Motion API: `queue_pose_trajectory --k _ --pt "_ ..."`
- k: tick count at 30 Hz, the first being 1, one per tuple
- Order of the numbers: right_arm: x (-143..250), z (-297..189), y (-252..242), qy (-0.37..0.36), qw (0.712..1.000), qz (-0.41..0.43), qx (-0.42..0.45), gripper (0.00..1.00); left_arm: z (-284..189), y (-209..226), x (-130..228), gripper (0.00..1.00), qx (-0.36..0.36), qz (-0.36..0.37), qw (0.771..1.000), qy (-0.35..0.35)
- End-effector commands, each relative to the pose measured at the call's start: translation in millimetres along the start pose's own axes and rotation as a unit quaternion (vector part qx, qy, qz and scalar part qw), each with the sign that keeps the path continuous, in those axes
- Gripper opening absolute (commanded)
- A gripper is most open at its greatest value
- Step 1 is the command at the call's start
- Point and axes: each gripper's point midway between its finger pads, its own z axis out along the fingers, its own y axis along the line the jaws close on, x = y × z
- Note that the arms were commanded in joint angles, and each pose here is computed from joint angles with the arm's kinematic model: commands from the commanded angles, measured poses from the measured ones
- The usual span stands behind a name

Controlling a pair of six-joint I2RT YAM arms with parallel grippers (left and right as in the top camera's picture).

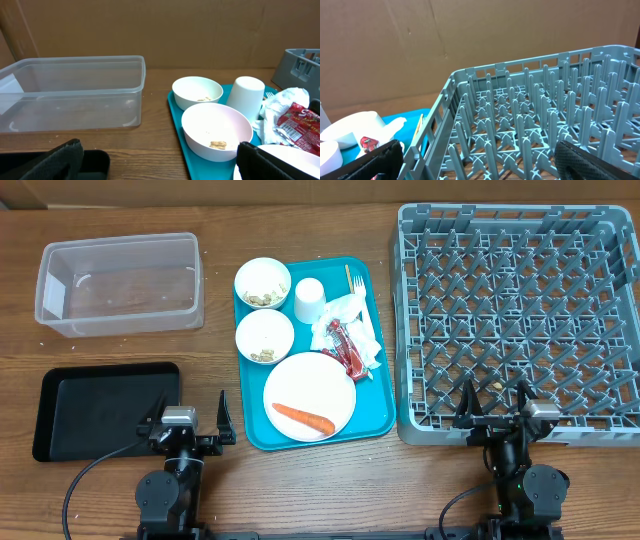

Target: Sort waste into correct bins and load items into the dishwasher rack

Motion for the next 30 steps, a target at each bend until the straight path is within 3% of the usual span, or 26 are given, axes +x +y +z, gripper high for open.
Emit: queue_pose_trajectory --k 1,6,11,15,23,30 --pt "1.8 0.1 -3.0 -0.002 1.0 -0.002 0.006 1.0 -0.3 0.0 -0.4 1.0 -0.001 0.01 1.0 -0.003" --pt "1.1 0.1 -1.8 -0.003 1.0 0.001 0.003 1.0 -0.3 0.0 -0.3 1.0 -0.001 0.01 1.0 -0.003" --pt "-6.5 -3.7 35.0 -0.003 0.991 0.09 -0.103 1.0 -0.3 0.0 -0.3 1.0 -0.001 0.01 1.0 -0.003" --pt "-6.9 -6.7 47.3 0.009 0.98 0.142 -0.138 1.0 -0.3 0.0 -0.3 1.0 -0.001 0.01 1.0 -0.003" --pt "-10.8 -8.8 53.8 0.038 0.925 0.345 -0.153 1.0 -0.3 -0.1 -0.3 1.0 -0.001 0.01 1.0 -0.003" --pt "-61.0 -30.5 87.5 -0.028 0.922 0.278 -0.268 1.0 -0.3 0.0 -0.3 1.0 -0.001 0.01 1.0 -0.003"
